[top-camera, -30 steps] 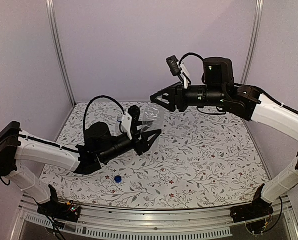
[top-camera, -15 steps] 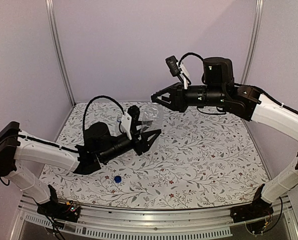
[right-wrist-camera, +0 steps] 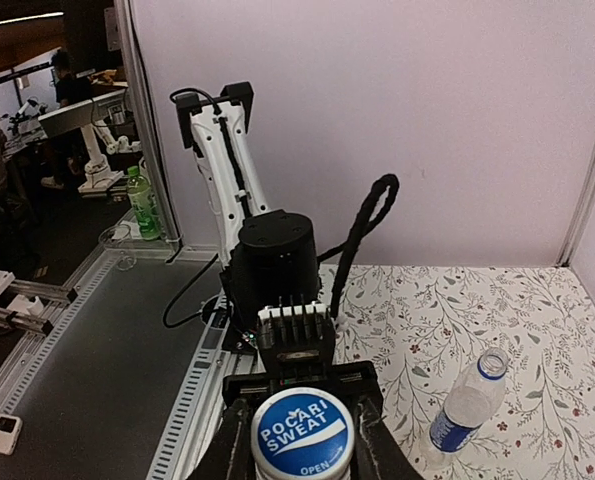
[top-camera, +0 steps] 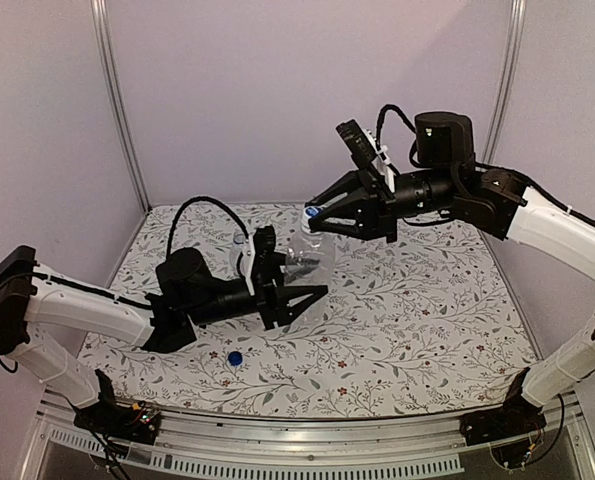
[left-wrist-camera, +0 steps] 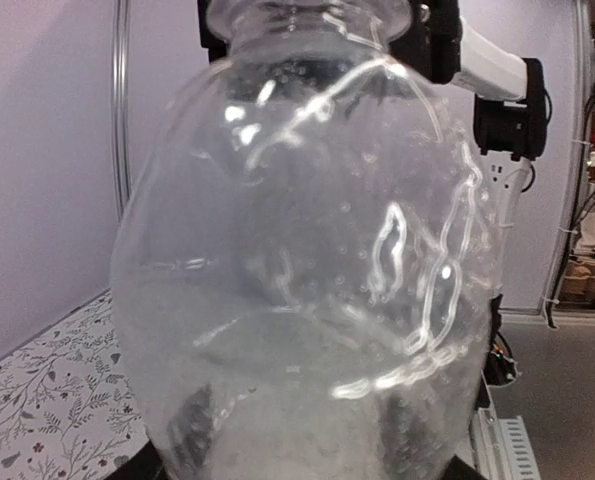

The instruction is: Unscrew the bottle caps

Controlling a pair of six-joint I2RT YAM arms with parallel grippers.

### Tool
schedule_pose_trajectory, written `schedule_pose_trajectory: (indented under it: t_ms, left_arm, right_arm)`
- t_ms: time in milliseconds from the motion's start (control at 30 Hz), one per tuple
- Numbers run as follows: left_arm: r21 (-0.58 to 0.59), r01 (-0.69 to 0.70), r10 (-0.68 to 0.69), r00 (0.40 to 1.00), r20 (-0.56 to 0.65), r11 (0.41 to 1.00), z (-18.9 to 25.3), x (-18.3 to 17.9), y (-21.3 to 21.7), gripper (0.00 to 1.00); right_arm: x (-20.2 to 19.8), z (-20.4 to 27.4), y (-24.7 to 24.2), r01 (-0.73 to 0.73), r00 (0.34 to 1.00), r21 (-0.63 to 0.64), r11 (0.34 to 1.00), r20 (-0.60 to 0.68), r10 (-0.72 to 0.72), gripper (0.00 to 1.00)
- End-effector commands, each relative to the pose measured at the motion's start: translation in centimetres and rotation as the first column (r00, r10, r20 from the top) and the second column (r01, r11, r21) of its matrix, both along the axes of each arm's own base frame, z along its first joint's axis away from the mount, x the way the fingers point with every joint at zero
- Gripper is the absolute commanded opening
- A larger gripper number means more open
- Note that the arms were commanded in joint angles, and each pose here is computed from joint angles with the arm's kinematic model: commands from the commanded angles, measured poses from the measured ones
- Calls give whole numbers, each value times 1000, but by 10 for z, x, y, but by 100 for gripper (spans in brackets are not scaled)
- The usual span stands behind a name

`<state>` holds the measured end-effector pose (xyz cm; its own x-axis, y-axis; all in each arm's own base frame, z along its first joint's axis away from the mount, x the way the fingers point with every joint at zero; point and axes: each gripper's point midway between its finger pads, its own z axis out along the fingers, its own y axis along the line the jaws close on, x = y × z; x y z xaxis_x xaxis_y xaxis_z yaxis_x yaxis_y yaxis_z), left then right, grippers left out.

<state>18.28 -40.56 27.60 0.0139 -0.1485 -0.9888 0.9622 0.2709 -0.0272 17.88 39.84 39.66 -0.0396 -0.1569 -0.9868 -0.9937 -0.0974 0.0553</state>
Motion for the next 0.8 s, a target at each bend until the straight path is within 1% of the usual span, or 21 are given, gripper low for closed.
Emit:
schedule_pose_trajectory:
  t_ms: [0, 200, 333, 433, 500, 600, 633, 700, 767]
  left_arm:
    - [-86, 154, -152, 988, 33, 984, 24, -25, 6, 53]
    - [-96, 181, -178, 983, 39, 979, 22, -29, 10, 51]
    - [-98, 183, -181, 983, 34, 978, 20, -28, 11, 50]
    - [-98, 162, -160, 987, 26, 982, 19, -24, 12, 49]
    - [-97, 132, -131, 991, 13, 987, 17, -18, 13, 48]
    - [-89, 50, -52, 999, -16, 995, 13, -4, 15, 47]
    - [-85, 23, -25, 999, -25, 996, 12, 1, 16, 46]
    - [-81, -24, 22, 999, -32, 996, 11, 9, 19, 46]
    - [-75, -49, 46, 998, -37, 996, 10, 13, 19, 47]
  right_arm:
    - [-31, 3, -12, -224, 974, 32, 974, 35, 223, 25]
    - [-31, 0, -19, -289, 957, 40, 956, 15, 289, 26]
    - [-28, -1, -19, -288, 958, 39, 957, 6, 288, 32]
    - [-22, -3, -17, -258, 966, 30, 966, -5, 258, 42]
    - [-18, -5, -15, -227, 974, 21, 974, -12, 228, 53]
    - [-6, -7, -13, -153, 988, 10, 988, -26, 153, 78]
    - [-3, -8, -12, -128, 991, 9, 992, -29, 128, 85]
    - [4, -7, -13, -72, 997, 12, 997, -30, 72, 93]
    - [15, -1, -14, 19, 999, 18, 1000, -32, -19, 97]
